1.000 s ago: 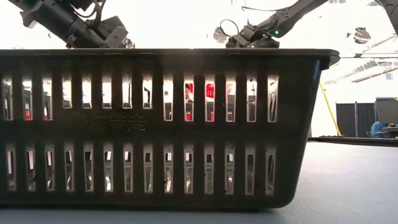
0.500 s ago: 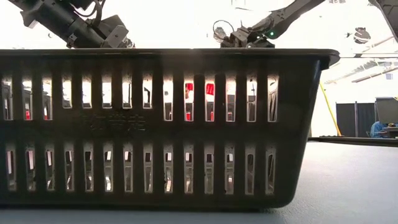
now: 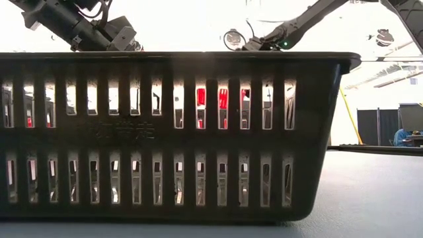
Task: Stack baskets on shelf by color
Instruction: Stack the right red bin on top of the red bin on the shelf
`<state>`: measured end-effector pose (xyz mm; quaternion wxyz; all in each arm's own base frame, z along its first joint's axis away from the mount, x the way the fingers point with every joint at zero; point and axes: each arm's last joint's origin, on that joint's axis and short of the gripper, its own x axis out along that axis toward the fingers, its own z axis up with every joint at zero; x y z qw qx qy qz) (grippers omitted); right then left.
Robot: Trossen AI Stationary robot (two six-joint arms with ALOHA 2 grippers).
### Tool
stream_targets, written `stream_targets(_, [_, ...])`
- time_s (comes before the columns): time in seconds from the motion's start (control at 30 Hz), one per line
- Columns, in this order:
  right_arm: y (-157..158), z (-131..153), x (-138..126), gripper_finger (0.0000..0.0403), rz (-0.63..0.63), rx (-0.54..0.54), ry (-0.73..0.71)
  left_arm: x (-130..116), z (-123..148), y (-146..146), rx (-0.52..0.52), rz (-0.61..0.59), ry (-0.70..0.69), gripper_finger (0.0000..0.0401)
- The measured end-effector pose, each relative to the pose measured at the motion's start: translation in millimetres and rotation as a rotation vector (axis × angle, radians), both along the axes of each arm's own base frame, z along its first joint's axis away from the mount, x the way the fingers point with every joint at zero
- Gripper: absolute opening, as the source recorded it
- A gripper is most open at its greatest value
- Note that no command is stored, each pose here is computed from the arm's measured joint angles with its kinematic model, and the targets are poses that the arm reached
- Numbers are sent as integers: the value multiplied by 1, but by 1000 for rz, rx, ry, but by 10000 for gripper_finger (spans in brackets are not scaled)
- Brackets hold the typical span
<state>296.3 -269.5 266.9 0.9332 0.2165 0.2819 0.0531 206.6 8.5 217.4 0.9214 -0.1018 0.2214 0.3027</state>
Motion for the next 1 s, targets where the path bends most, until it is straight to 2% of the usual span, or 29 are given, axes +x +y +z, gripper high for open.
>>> stream_targets(0.2, [-9,0,-8,3,-24,-31,0,0,0,0,-2,0,-1,202])
stream_targets(0.47, [-8,1,-5,3,45,-155,-36,0,0,0,-11,5,-7,202])
stream_targets(0.6, [-3,1,-1,3,75,-175,-42,0,0,0,-11,5,-7,202])
stream_targets(0.73, [0,1,2,3,73,-145,-40,0,0,0,-11,5,-6,202])
stream_targets(1.0, [-3,3,-2,3,22,3,-41,0,-1,0,-9,4,2,202])
